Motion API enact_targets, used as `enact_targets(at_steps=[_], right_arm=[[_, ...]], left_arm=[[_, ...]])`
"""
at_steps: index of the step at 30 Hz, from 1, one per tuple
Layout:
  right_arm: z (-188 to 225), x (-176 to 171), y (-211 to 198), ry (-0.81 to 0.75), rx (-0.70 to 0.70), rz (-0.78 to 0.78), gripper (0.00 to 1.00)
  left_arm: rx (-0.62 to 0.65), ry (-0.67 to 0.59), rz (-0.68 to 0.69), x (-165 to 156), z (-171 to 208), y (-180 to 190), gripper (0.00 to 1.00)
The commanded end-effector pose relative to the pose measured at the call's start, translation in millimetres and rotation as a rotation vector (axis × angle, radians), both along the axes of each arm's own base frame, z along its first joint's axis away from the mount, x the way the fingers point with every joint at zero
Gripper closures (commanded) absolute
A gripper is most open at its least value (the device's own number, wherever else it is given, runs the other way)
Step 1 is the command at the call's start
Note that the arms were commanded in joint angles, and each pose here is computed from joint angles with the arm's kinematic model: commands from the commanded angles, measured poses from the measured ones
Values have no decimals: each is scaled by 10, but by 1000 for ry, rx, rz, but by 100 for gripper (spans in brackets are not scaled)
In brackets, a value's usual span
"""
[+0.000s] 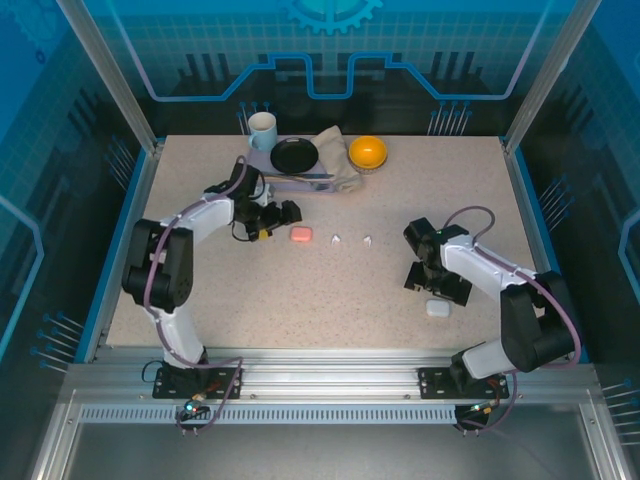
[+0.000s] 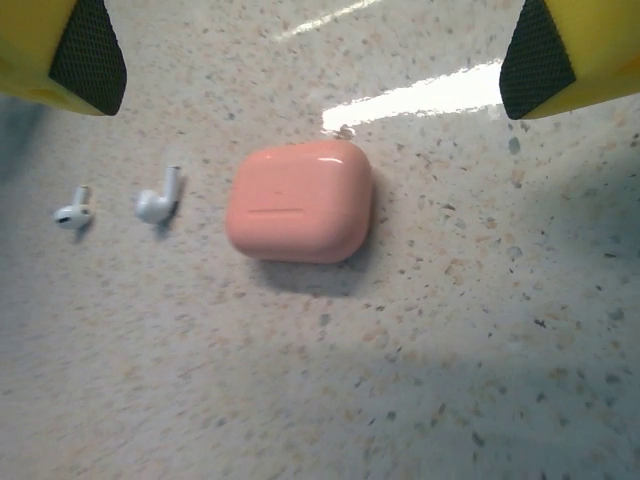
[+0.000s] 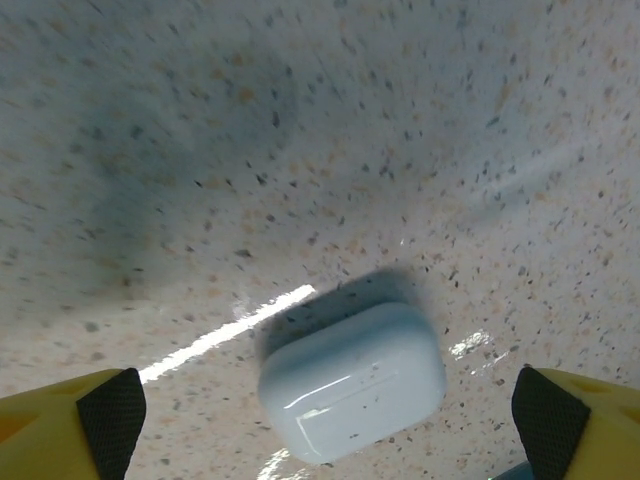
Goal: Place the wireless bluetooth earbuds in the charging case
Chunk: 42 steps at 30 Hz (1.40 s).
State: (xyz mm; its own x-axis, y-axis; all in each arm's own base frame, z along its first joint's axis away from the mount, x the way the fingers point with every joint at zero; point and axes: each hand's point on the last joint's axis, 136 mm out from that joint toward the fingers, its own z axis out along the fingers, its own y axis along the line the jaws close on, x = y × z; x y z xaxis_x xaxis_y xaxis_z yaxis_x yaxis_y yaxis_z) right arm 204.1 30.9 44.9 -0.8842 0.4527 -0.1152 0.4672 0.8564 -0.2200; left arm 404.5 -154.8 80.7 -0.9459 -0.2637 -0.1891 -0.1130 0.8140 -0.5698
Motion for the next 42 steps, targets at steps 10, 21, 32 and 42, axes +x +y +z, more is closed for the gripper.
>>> enact_targets(at_steps=[10, 21, 32, 42], right_arm=[[-233, -91, 108, 16, 105, -36, 3], [-163, 67, 1010, -43, 239, 93, 6], [147, 39, 1122, -98, -9, -137, 5], [115, -125, 1060, -68, 106, -578, 5]], left_arm=[[-104, -209, -4, -51, 1251, -153, 1], [-96, -258, 4, -147, 1482, -142, 1], [-55, -255, 83, -212, 1375, -5, 1], [-51, -231, 194, -89, 1250, 76, 1]])
